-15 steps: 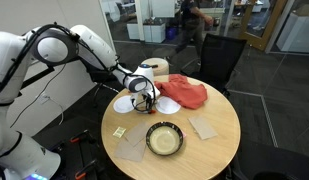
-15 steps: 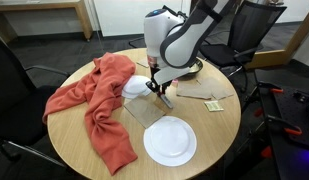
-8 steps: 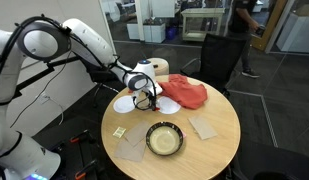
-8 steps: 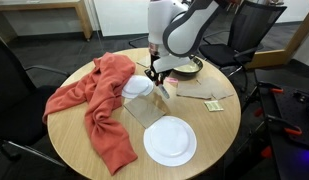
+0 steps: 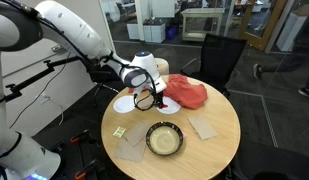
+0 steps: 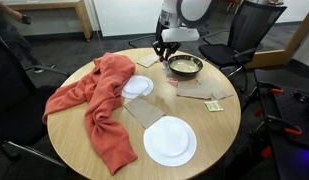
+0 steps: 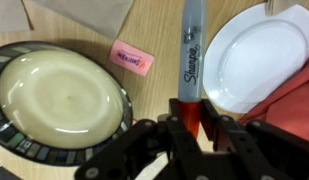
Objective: Put the marker in the bowl
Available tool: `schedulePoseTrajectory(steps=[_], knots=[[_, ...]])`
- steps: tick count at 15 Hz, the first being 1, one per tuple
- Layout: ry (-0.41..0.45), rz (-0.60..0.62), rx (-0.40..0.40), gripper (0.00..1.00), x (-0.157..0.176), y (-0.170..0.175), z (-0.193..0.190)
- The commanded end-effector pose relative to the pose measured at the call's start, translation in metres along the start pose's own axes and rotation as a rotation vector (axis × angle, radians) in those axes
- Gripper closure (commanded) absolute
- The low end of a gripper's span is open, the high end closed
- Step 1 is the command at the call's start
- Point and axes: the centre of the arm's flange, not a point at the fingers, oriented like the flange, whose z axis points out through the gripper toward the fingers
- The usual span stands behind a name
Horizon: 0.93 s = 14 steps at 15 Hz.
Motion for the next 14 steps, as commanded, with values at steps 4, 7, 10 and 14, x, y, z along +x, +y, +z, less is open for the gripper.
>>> schedulePoseTrajectory(steps=[4, 7, 10, 14], knots=[[0.055, 0.133, 0.011, 0.94, 0.046, 0.061, -0.032], [0.073, 0.168, -0.014, 0.94, 0.065, 0.078, -0.026], [0.089, 0.194, -0.039, 0.94, 0.075, 0.089, -0.019], [0.09, 0.211, -0.068, 0.94, 0.082, 0.099, -0.006]])
